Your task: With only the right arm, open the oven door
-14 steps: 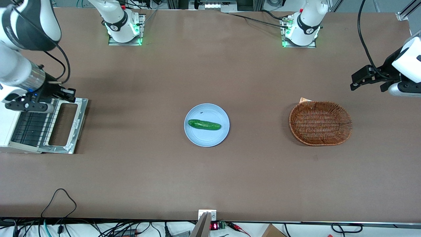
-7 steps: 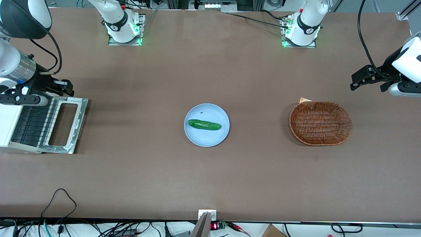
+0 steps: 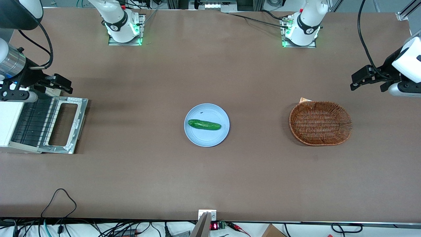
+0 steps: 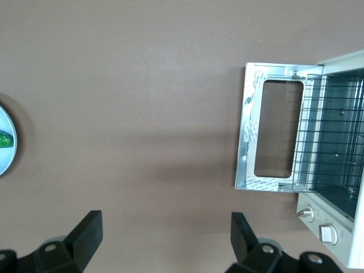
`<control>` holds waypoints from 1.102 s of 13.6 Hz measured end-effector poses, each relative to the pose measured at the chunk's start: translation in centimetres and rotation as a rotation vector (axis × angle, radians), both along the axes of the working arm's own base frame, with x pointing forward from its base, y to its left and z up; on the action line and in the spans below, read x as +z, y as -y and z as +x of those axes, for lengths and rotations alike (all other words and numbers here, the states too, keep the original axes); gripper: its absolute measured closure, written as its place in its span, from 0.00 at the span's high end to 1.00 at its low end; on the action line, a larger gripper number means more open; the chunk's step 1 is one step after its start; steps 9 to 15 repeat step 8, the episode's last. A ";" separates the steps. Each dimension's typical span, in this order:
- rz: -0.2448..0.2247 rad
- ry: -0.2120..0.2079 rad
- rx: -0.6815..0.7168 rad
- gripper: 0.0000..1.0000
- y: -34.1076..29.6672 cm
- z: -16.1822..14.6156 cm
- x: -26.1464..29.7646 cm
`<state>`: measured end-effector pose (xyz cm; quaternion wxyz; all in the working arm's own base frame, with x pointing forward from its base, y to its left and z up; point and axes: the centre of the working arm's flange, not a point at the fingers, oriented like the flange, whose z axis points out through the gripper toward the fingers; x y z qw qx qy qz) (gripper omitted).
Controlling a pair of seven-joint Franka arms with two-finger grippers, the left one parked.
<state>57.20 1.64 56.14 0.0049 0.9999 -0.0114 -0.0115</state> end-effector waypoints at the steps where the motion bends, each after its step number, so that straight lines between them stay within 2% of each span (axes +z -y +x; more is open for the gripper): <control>1: 0.000 0.004 0.004 1.00 -0.2 0.0 0.2; 15: 0.001 0.007 0.008 1.00 -0.4 0.0 0.3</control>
